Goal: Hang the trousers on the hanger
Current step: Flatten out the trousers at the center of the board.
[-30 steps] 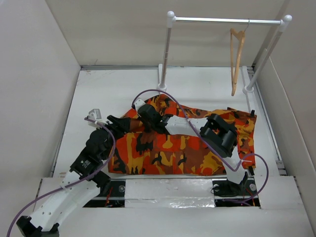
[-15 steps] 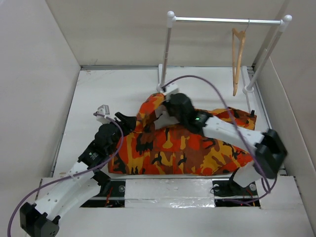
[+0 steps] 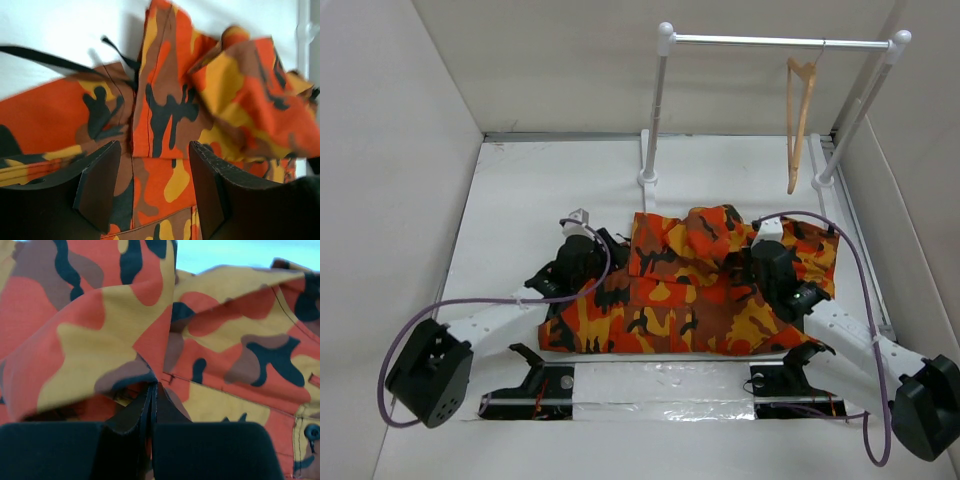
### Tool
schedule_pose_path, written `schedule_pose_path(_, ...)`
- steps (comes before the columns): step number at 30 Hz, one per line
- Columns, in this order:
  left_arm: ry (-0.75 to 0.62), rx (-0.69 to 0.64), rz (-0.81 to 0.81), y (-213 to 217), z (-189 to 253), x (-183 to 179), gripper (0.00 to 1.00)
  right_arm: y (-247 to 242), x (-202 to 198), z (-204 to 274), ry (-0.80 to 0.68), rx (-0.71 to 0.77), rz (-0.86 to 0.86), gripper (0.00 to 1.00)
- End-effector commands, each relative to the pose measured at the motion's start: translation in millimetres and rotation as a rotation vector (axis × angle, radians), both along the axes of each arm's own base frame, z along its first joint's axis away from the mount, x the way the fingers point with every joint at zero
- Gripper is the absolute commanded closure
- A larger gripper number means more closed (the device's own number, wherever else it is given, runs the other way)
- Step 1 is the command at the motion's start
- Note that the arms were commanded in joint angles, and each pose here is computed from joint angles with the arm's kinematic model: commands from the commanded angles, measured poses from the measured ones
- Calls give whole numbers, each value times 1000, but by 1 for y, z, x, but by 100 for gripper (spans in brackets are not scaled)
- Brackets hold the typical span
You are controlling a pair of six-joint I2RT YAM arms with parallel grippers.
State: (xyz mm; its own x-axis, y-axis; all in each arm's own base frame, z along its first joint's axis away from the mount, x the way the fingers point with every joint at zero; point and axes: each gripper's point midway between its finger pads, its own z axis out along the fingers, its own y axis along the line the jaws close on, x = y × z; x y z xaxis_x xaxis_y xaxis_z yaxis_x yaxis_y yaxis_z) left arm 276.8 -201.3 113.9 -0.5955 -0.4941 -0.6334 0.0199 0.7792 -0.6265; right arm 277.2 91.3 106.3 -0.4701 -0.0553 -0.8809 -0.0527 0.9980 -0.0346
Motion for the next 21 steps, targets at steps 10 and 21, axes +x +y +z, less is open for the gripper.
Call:
schedule_pose_path(10, 35, 54, 40, -28, -29, -11, 57, 5, 11, 27, -63, 88, 1, 100)
schedule_pose_path(21, 99, 154, 50, -37, -66, 4, 60, 10, 10, 27, -70, 102, 30, 100)
